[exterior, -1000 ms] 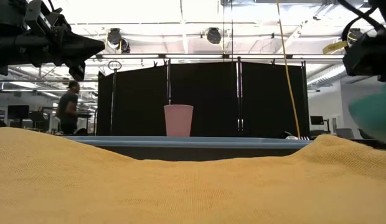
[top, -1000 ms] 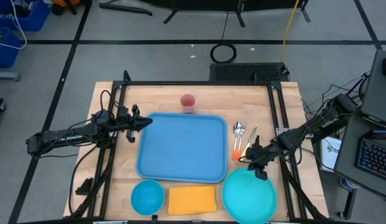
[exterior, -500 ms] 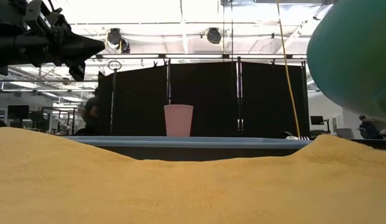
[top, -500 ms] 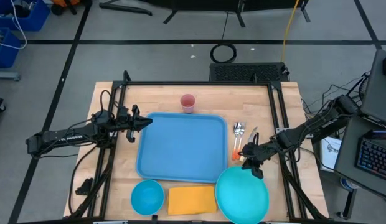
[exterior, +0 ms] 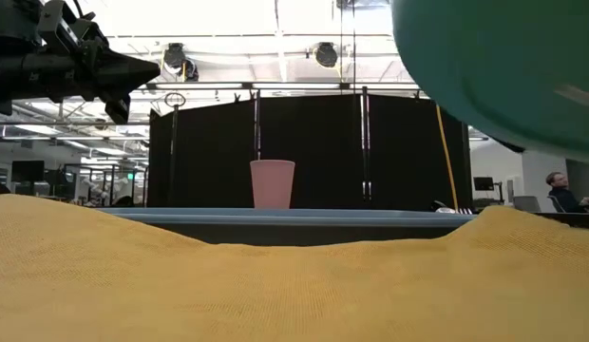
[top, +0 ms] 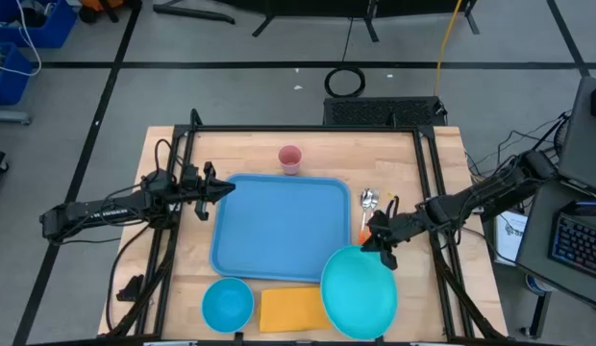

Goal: Set up tray
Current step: Put the green plate on the blue serving tray

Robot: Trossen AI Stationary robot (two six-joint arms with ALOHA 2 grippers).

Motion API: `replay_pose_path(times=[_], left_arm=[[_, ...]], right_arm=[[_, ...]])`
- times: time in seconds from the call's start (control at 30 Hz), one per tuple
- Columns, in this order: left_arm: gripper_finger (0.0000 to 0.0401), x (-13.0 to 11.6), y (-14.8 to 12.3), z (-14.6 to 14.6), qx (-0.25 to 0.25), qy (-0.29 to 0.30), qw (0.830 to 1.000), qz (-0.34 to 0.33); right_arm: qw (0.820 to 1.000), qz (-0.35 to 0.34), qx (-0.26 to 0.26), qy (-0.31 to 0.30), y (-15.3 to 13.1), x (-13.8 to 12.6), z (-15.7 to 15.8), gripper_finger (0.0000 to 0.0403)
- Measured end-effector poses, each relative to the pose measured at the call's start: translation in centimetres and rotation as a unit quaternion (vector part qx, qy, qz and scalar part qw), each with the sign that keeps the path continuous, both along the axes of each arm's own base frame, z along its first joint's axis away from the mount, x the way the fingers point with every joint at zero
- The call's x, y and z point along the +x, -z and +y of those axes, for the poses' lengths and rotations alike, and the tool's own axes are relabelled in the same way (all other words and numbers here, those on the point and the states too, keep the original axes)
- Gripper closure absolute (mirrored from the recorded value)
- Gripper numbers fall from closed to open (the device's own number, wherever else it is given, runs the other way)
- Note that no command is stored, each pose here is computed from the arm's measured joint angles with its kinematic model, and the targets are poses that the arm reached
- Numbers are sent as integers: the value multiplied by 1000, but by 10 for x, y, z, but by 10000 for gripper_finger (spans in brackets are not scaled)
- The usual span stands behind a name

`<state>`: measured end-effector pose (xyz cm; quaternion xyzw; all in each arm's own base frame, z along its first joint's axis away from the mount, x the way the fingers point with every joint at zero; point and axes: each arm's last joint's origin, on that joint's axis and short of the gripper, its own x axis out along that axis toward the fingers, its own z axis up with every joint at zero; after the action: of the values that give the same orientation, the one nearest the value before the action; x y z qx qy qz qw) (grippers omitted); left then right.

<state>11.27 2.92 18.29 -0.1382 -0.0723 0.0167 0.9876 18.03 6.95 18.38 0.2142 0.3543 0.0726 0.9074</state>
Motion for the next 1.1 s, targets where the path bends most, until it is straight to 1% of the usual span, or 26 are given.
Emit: replay_pose_path(times=[0.13,0.27,0.5,0.63,0.9,0.97,1.1], left_arm=[[370,0,0,0,0,0,1000,0],[370,0,0,0,0,0,1000,0],[370,0,0,0,0,-1,1000,0],[370,0,0,0,0,-1,1000,0],[370,0,0,0,-2,0,1000,0],[370,0,0,0,-2,0,1000,-1],[370,0,0,0,-2,0,1000,-1]], right_arm=[[1000,-21,-12,12,-11,8,-8,402],[999,-8,-33,27,-15,17,-17,403],[997,-8,-67,32,-25,48,-27,403],[997,2,-70,27,-32,68,-36,403],[991,58,-111,37,-46,103,-59,403],[991,71,-110,32,-47,112,-66,403],[992,73,-99,20,-47,131,-77,403]])
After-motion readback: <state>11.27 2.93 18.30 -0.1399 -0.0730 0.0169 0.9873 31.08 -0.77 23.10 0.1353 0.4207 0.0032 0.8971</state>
